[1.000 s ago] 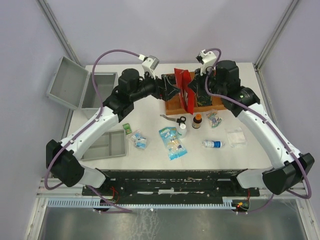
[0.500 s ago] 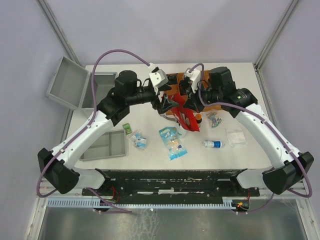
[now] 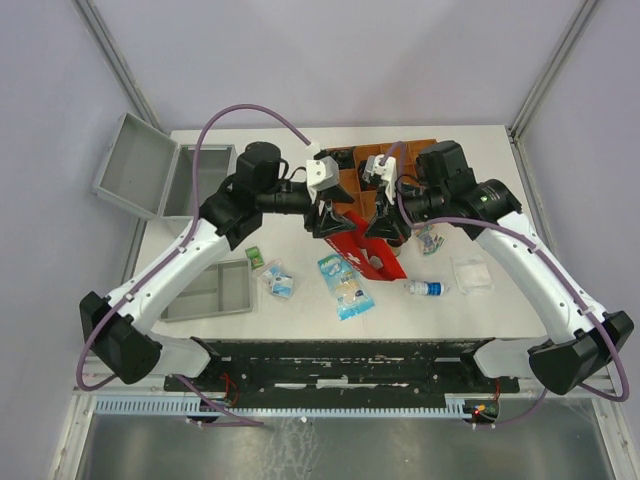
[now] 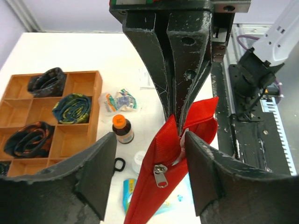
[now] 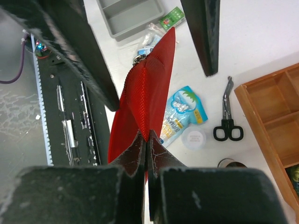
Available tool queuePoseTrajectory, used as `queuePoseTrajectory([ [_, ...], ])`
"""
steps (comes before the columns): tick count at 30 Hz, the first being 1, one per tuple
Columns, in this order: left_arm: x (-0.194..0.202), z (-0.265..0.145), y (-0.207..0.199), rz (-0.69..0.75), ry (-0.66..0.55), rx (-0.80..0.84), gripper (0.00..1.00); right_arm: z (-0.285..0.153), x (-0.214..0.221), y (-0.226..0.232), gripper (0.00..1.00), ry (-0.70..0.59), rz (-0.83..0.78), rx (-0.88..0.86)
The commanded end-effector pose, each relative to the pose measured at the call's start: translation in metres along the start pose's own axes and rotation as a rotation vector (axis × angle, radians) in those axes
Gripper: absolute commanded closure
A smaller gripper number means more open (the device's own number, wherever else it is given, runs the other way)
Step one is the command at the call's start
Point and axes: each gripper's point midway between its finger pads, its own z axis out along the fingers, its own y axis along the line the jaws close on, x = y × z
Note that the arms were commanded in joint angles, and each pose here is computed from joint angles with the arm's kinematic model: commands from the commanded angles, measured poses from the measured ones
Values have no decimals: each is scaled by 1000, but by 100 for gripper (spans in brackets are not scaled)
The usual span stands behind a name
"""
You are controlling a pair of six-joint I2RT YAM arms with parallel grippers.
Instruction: Organize the medicine kit
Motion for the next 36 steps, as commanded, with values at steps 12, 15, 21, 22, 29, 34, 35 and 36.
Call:
queuePoseTrajectory([
  [12, -10, 11, -20, -41, -87, 165, 96, -4, -9, -1, 96, -31, -23, 41],
  [15, -12, 8, -23, -20, -109, 168, 97, -6, -5, -8, 86, -21, -18, 95],
  [21, -20, -1, -30, -5, -151, 192, 97, -12, 9, -13, 67, -2, -40, 162],
  [22, -20, -2, -31, -13, -154, 199, 97, -13, 11, -13, 66, 3, -45, 168],
  [29, -18, -1, -26, -48, -160, 193, 97, -17, 14, -6, 68, -19, -58, 158],
  [34, -13, 4, -23, -77, -154, 197, 97, -16, 6, 0, 75, -39, -45, 117],
  [35, -13, 4, -22, -81, -154, 195, 97, -15, 5, 0, 79, -41, -44, 116],
  [36, -12, 5, -21, -85, -153, 192, 97, -14, 6, 0, 83, -43, -36, 117],
])
